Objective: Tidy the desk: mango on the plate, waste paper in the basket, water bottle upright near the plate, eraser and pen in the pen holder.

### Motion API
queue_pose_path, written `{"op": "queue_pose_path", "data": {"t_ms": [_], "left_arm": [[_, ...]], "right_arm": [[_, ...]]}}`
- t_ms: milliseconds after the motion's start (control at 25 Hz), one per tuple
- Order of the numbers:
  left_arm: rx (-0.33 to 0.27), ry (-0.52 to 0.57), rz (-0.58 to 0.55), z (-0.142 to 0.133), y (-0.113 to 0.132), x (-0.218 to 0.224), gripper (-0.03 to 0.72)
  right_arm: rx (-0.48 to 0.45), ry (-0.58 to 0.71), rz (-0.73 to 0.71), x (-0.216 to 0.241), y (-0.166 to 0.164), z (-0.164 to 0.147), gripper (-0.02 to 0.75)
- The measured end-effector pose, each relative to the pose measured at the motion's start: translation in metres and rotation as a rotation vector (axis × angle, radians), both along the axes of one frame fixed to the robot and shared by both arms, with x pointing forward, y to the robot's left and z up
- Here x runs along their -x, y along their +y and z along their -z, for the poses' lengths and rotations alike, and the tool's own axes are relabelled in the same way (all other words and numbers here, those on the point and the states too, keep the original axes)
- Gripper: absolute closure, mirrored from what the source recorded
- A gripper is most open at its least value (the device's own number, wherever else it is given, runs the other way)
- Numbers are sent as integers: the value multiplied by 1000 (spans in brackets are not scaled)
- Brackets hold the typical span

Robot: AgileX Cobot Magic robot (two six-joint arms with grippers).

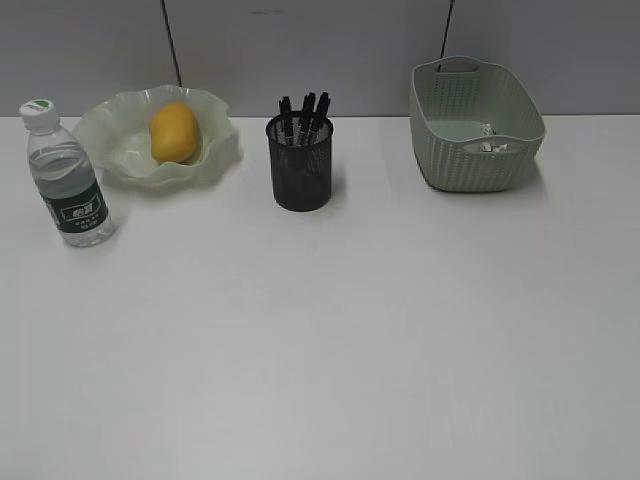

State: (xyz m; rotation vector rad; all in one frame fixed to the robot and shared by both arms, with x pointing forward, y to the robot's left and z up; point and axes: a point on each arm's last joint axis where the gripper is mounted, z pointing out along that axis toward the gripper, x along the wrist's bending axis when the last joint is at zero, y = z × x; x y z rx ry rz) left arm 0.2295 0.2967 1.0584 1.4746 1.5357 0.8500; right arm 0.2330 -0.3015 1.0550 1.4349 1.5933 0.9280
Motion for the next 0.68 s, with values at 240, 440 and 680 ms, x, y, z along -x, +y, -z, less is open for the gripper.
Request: {"op": "queue_pose_path", "data": {"t_ms": [240,440,680], "left_arm": [[2,-1,-1,0,0,0,235],[2,-1,-1,0,0,0,241],[2,-1,-1,0,0,0,241]], "right_arm": [[0,-1,0,0,0,0,204],[0,-1,0,0,0,0,204],[0,-1,0,0,0,0,204]]}}
